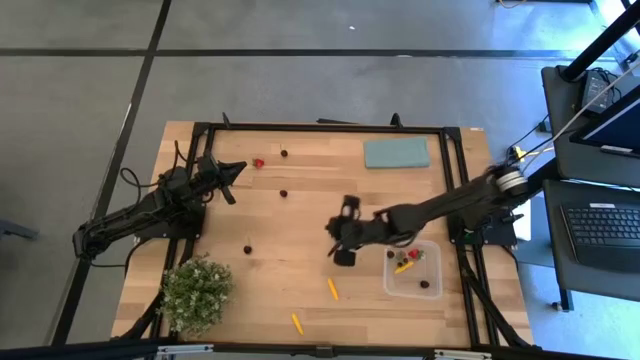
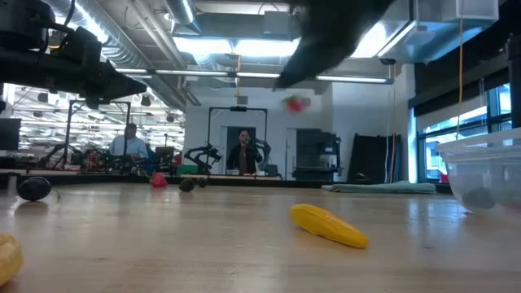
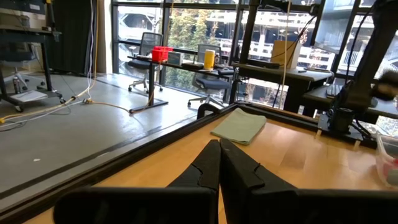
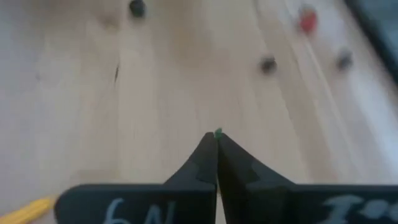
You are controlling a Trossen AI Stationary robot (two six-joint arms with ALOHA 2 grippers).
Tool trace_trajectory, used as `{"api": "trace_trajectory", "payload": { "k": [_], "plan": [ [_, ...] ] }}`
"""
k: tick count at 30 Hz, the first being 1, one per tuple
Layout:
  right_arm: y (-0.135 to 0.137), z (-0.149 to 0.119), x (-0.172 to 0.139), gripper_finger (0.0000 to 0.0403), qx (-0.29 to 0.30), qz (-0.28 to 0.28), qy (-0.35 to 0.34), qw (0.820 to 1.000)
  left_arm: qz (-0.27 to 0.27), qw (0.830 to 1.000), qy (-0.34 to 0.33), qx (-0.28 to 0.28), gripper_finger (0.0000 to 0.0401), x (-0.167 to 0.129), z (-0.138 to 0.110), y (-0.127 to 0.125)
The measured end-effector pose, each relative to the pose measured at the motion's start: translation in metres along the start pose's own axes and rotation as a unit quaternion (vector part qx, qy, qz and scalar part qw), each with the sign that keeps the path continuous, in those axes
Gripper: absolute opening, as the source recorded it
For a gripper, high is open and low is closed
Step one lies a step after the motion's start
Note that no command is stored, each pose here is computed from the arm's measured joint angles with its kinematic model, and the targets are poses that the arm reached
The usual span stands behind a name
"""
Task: Pick and placing Produce into tupperware
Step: Put the bottom strawberry into the container
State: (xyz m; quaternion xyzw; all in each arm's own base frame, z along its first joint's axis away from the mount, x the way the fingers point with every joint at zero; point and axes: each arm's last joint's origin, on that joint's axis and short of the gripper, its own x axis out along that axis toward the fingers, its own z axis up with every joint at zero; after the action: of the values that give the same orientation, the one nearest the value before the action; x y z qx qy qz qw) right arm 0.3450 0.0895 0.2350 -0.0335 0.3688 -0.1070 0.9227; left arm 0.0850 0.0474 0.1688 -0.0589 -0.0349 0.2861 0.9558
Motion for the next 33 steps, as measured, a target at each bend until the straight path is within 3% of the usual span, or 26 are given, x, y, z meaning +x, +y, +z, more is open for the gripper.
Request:
{"api": "trace_trajectory", "payload": {
  "k": [4, 8, 12, 20, 27, 33],
  "plan": [
    [-0.008, 0.010, -0.057, 0.0002, 0.163, 0.021, 0.029, 0.986, 0.000, 1.000, 0.001, 0.000, 0.0000, 0.000, 0.000, 0.000],
    [0.006, -0.008, -0.097, 0.0001, 0.241, 0.033, 0.081, 0.967, 0.000, 1.000, 0.001, 0.000, 0.0000, 0.000, 0.000, 0.000],
    [0.025, -0.040, -0.116, 0.0001, 0.305, -0.007, 0.154, 0.940, 0.000, 1.000, 0.001, -0.001, 0.0000, 0.000, 0.000, 0.000],
    [0.045, -0.111, -0.103, 0.0000, 0.410, -0.053, 0.248, 0.876, 0.000, 1.000, 0.001, -0.001, 0.0000, 0.000, 0.000, 0.000],
    [0.046, -0.147, -0.083, 0.0013, 0.437, -0.034, 0.279, 0.855, 0.000, 1.000, 0.001, -0.013, 0.0000, 0.000, 0.000, 0.000],
    [0.045, -0.155, -0.082, 0.0027, 0.432, -0.033, 0.308, 0.847, 0.000, 1.000, 0.001, -0.014, 0.0000, 0.000, 0.000, 0.000]
  ]
}}
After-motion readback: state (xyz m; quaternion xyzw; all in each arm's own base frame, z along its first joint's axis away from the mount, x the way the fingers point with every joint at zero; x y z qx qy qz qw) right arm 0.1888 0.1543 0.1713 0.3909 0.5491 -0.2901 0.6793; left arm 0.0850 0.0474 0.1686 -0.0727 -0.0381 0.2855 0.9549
